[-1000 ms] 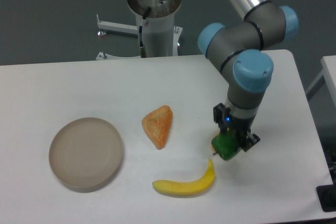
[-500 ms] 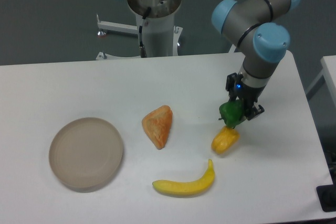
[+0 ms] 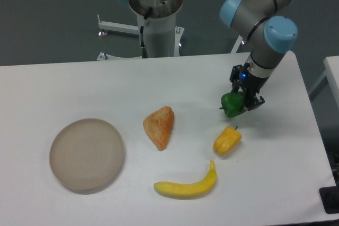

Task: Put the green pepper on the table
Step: 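Lower the green pepper onto the table beyond the yellow pepper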

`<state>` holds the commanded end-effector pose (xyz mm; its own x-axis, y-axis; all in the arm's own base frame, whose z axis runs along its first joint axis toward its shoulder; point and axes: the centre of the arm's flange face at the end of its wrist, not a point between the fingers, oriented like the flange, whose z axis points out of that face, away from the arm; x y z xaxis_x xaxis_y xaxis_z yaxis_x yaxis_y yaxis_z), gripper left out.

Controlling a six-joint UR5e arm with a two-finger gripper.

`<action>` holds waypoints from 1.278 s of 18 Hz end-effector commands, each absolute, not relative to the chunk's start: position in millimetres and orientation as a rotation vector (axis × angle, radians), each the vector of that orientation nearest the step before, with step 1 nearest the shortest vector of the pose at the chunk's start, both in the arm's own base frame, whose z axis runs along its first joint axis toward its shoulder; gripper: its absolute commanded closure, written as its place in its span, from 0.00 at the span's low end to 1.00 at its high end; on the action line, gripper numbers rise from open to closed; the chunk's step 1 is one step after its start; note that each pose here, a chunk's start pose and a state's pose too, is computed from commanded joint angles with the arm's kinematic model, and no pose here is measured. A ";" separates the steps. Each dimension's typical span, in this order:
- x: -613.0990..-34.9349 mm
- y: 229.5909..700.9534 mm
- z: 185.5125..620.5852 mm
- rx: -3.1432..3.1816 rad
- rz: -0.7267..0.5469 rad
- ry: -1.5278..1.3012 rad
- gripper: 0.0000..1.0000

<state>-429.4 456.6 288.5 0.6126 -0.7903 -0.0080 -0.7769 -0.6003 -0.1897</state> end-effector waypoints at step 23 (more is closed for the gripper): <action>-412.9 445.8 261.9 -2.664 -0.217 1.249 0.63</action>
<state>-412.9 445.8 261.9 0.6341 -0.7716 0.0510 -0.7435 -0.6265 -0.2337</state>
